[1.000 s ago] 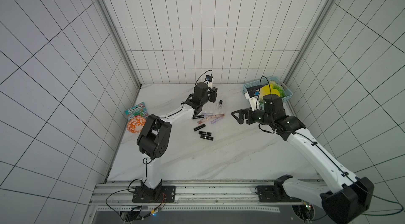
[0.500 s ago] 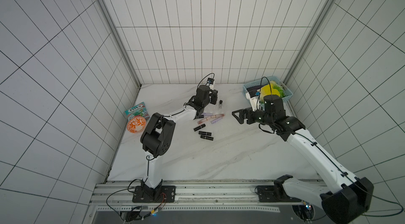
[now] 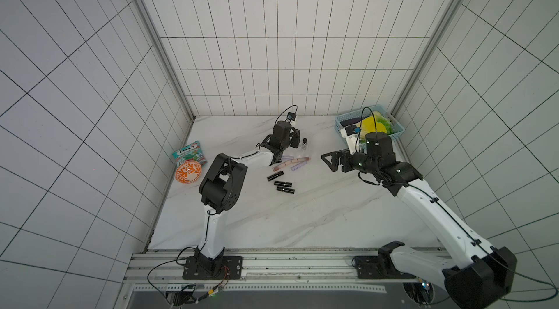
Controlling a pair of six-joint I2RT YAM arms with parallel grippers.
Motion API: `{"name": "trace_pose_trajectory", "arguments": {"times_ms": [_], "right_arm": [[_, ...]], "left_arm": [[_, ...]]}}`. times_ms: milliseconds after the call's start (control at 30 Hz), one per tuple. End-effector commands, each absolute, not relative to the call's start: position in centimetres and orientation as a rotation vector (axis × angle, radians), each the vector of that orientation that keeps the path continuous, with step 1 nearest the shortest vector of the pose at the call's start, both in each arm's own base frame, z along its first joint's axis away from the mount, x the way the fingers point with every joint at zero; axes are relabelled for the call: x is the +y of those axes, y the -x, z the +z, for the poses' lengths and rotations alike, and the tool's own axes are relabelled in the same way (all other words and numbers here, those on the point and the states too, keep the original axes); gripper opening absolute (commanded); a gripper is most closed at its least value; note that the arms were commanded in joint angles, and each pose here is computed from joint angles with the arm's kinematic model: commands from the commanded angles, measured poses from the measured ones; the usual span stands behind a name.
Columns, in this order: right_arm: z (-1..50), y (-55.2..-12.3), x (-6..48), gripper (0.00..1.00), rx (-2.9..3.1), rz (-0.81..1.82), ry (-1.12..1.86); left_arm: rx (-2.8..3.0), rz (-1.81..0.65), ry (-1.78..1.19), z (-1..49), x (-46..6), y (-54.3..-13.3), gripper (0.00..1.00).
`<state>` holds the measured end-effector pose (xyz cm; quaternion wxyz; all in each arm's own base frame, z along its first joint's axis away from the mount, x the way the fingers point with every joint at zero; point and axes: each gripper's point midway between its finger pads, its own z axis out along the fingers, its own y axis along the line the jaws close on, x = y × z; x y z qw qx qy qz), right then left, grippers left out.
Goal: Arrange the lipsticks in the organizer
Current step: Place the lipstick in the storage box.
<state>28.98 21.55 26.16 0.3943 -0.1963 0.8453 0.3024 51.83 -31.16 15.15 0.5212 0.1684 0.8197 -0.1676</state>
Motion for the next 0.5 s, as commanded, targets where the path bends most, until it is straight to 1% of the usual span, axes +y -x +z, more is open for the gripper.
{"name": "trace_pose_trajectory", "arguments": {"times_ms": [0,300,467], "right_arm": [[26.2,-28.7,21.3,0.99,2.127,0.781,0.495],[26.3,-28.7,21.5,0.99,2.123,0.798,0.5],[26.3,-28.8,21.6,0.99,2.123,0.802,0.503]], "left_arm": [[1.961,-0.397,-0.397,14.6,-31.7,-52.5,0.09],[1.973,-0.377,-0.395,13.6,-31.6,-52.9,0.1],[1.986,-0.374,-0.397,13.0,-31.5,-52.6,0.16]]}}
